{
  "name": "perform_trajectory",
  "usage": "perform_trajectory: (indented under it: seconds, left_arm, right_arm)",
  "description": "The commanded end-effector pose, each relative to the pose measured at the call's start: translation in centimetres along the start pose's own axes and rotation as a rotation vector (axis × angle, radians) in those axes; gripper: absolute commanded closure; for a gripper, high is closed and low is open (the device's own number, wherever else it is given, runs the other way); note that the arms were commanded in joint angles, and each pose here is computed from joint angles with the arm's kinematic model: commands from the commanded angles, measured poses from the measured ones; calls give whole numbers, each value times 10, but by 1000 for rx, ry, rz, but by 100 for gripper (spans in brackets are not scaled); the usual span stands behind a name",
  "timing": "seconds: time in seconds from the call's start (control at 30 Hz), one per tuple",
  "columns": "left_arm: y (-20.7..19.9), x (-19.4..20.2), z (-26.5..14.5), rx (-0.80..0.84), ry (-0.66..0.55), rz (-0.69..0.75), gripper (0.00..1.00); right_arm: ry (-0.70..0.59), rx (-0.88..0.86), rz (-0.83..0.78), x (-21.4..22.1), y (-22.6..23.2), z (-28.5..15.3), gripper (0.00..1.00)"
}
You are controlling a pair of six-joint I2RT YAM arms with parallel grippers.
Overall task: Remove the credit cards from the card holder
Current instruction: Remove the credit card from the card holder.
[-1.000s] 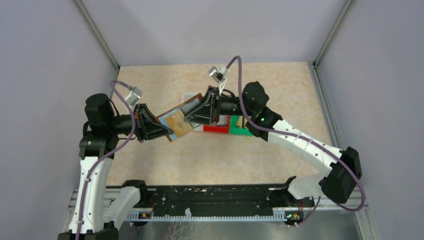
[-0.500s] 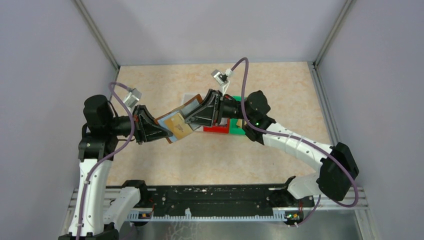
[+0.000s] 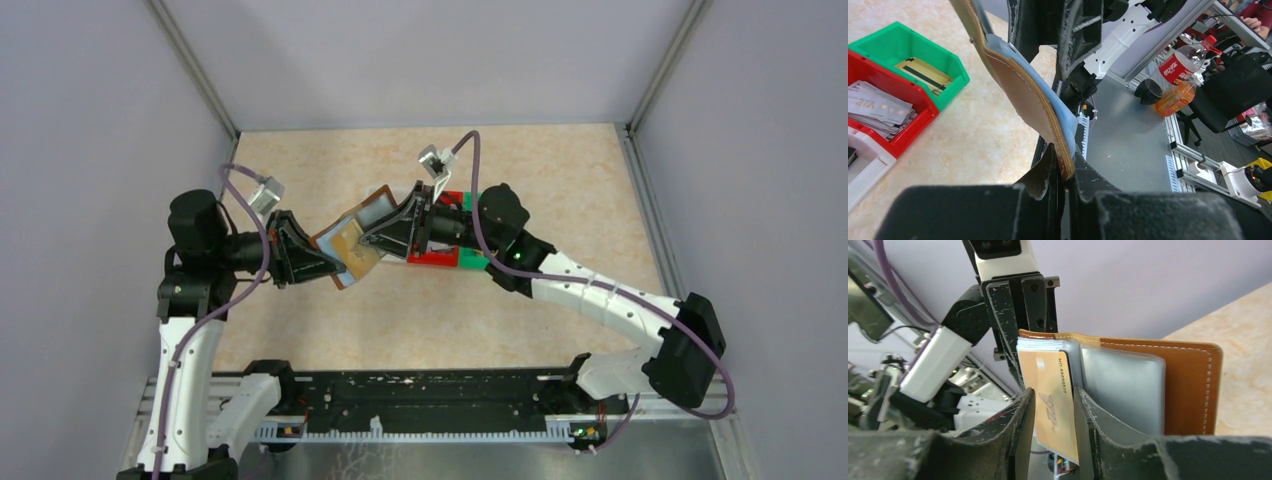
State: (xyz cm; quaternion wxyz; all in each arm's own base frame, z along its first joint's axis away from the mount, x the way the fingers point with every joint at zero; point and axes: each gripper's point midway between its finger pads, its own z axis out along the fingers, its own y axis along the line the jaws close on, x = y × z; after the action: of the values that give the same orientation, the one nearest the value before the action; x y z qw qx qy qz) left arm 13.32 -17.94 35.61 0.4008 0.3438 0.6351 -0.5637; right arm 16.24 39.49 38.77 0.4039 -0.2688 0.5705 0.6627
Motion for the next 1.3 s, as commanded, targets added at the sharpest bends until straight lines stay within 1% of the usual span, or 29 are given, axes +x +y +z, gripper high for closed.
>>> perform_trajectory:
  seconds: [0.0, 0.07, 0.17, 0.33, 0.47, 0.63, 0.8, 0.97, 1.27]
  left_arm:
    - [0, -6, 0, -1, -8, 54, 100]
    - [-1, -6, 0, 0, -8, 56, 100]
    - [-1, -5, 0, 3, -7, 53, 100]
    - [0, -5, 0, 4, -7, 48, 100]
    - [-2, -7, 0, 6, -7, 55, 100]
    - [-3, -7, 0, 6, -9, 65, 100]
    - [-2, -8, 0, 5, -9, 67, 100]
    - [-2, -8, 0, 1, -9, 77, 100]
    - [-1, -8, 0, -6, -8, 80, 100]
  right_arm:
    - [9, 39, -80, 2, 8, 2, 60]
    - [-2, 84, -95, -1, 3, -1, 57]
    - [-22, 120, -116, -6, 1, -8, 56]
    - [-3, 75, -111, -6, 11, -6, 57]
    - [16, -63, -67, -2, 33, 0, 62]
    - [31, -170, -33, 0, 51, 1, 69]
    - [37, -176, -30, -3, 54, 2, 84]
    - [33, -183, -32, -4, 57, 1, 100]
    - [1, -262, -11, -6, 74, -18, 100]
